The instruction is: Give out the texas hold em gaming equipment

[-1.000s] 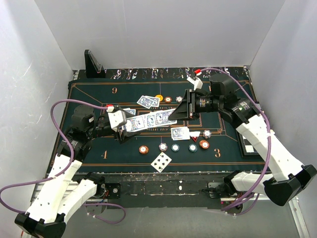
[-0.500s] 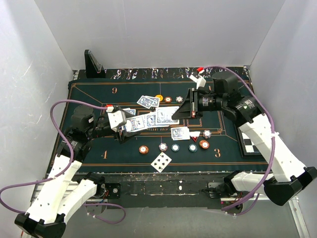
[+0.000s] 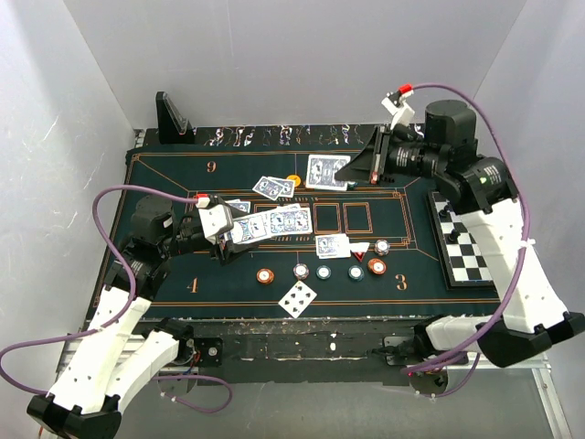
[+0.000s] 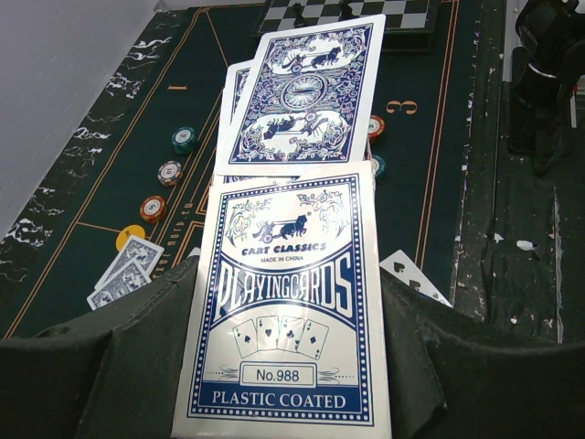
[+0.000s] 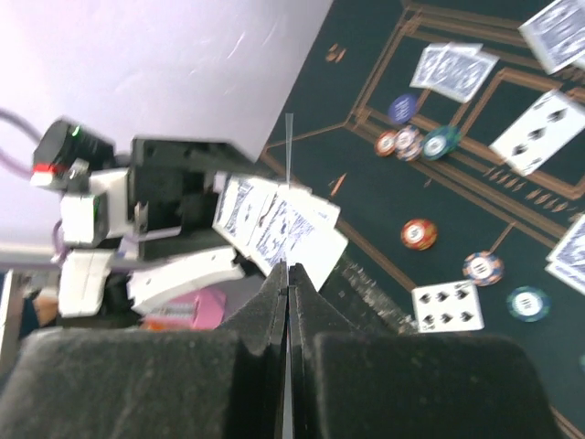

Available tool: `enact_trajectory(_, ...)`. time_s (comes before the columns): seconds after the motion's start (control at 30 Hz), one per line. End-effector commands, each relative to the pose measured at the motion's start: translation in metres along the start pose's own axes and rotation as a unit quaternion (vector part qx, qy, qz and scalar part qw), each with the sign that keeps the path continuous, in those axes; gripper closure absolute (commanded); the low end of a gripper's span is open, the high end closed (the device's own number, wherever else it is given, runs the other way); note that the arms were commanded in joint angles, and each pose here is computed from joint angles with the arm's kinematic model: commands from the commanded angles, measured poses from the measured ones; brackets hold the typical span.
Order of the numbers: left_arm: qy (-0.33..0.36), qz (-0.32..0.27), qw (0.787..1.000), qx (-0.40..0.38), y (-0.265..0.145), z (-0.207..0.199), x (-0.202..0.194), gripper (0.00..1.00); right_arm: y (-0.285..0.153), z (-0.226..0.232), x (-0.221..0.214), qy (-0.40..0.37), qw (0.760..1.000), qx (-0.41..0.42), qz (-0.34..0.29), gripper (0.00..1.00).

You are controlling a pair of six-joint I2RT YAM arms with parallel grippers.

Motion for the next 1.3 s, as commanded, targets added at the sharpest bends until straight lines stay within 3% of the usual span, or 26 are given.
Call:
enact_trajectory(0.0, 0.012, -0.007, 1.0, 0.005, -0.004, 0.0, 0.006, 1.0, 0.003, -0.023, 0.031, -0.044, 0.993, -0.095, -0.053, 0.99)
enact_trajectory(0.33, 0.013, -0.012, 1.0, 0.006, -0.008, -0.002, 0.014, 1.0, 0.083, -0.162, 0.072, -0.065, 0.937, -0.342, -0.041, 0.99)
enact_trajectory(0.5, 0.012, -0.015, 1.0, 0.006, -0.01, -0.002, 0.018, 1.0, 0.122, -0.215, 0.089, -0.139, 0.862, -0.486, -0.037, 0.99)
enact_trajectory(0.73, 0.012, -0.015, 1.0, 0.005, -0.012, -0.005, 0.02, 1.0, 0.2, -0.239, 0.074, -0.27, 0.789, -0.552, 0.008, 0.99)
enact_trajectory(0.97, 0.016, -0.016, 1.0, 0.003, -0.015, -0.008, 0.022, 1.0, 0.252, -0.258, 0.032, -0.309, 0.772, -0.553, 0.053, 0.99)
enact_trajectory(1.27, 0.016, -0.015, 1.0, 0.003, -0.016, -0.009, 0.022, 1.0, 0.277, -0.279, -0.024, -0.336, 0.751, -0.557, 0.114, 0.99)
Point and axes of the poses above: each gripper's point midway between its finger pads, its own y axis out along the fingers, its own z axis along the line the jaws close on, x = y × z, the point moved 5 cm from there along -y, back along the fingers, and after that the axes turned 7 degrees about y, right-handed, at the moved point
